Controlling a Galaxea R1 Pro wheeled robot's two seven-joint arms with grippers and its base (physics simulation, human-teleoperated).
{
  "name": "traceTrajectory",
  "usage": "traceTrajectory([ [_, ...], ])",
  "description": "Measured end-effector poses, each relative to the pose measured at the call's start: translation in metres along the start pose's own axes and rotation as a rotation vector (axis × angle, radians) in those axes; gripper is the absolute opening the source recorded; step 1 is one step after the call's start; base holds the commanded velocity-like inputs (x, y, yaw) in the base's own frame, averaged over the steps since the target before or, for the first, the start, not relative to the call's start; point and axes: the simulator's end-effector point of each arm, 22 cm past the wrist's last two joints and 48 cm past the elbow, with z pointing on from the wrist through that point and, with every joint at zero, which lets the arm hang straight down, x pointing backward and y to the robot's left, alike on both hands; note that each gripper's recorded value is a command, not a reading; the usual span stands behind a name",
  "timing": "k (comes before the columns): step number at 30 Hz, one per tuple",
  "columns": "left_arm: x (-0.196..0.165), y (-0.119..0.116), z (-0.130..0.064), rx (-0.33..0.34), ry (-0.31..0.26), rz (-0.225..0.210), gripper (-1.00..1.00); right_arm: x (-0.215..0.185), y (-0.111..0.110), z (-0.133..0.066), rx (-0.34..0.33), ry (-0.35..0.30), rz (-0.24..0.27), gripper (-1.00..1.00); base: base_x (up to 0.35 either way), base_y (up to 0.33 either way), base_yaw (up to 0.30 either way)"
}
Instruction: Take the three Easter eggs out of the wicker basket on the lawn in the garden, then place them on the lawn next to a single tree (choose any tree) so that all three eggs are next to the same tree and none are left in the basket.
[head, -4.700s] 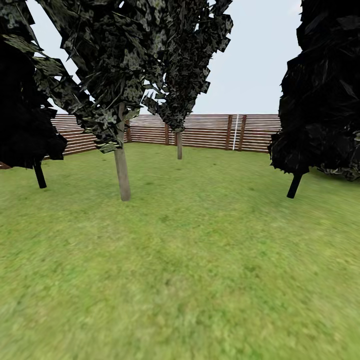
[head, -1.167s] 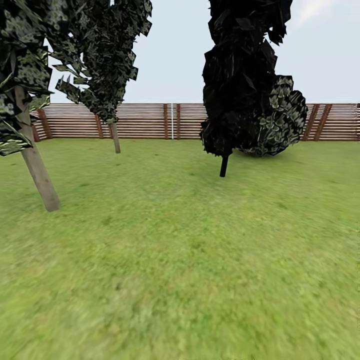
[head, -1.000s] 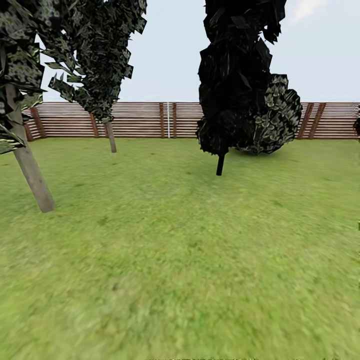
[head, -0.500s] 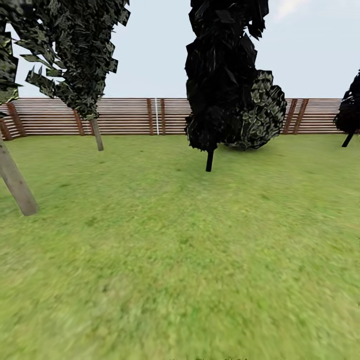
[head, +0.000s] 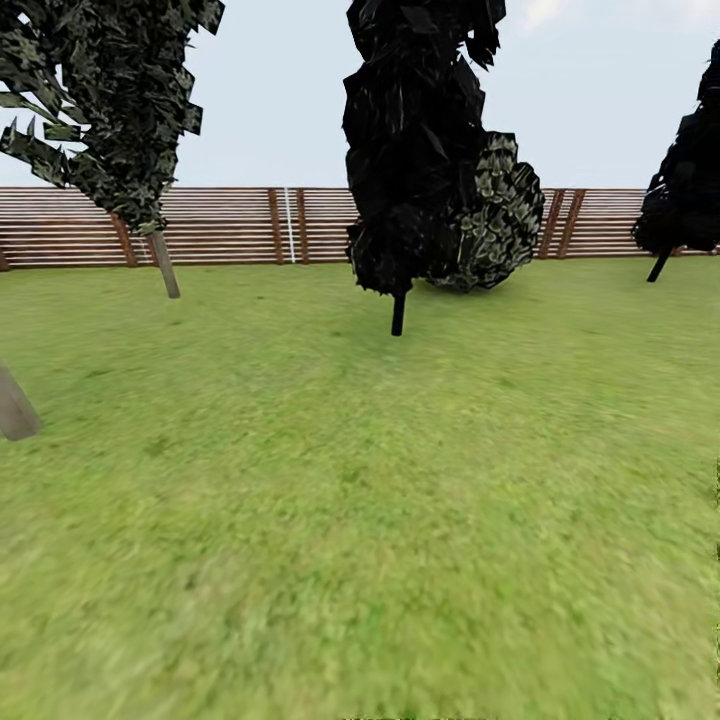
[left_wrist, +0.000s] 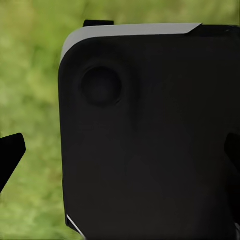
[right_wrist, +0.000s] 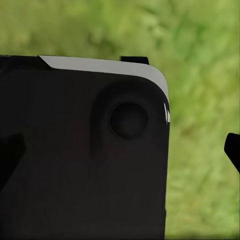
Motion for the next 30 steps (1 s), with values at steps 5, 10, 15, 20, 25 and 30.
traceTrajectory([
  [5, 0.003, 0.000, 0.000, -0.001, 0.007, -0.001, 1.00, 0.003, 0.000, 0.000, -0.001, 0.007, -0.002, 1.00, 0.000, 0.000, -0.160],
  [10, 0.005, 0.001, 0.000, -0.002, 0.014, 0.000, 1.00, 0.005, 0.001, 0.000, -0.002, 0.014, -0.003, 1.00, 0.000, 0.000, -0.160],
  [15, 0.008, 0.001, 0.000, -0.002, 0.021, 0.000, 1.00, 0.008, 0.000, 0.000, -0.001, 0.021, -0.003, 1.00, 0.000, 0.000, -0.160],
  [20, 0.011, 0.001, 0.000, -0.003, 0.027, 0.000, 1.00, 0.011, 0.000, -0.001, -0.001, 0.027, -0.003, 1.00, 0.000, 0.000, -0.161],
  [25, 0.013, 0.001, 0.000, -0.005, 0.034, -0.001, 1.00, 0.013, 0.000, -0.001, -0.001, 0.034, -0.004, 1.00, 0.000, 0.000, -0.179],
  [30, 0.015, 0.002, 0.000, -0.005, 0.040, 0.000, 1.00, 0.015, 0.000, -0.001, -0.001, 0.040, -0.003, 1.00, 0.000, 0.000, -0.194],
])
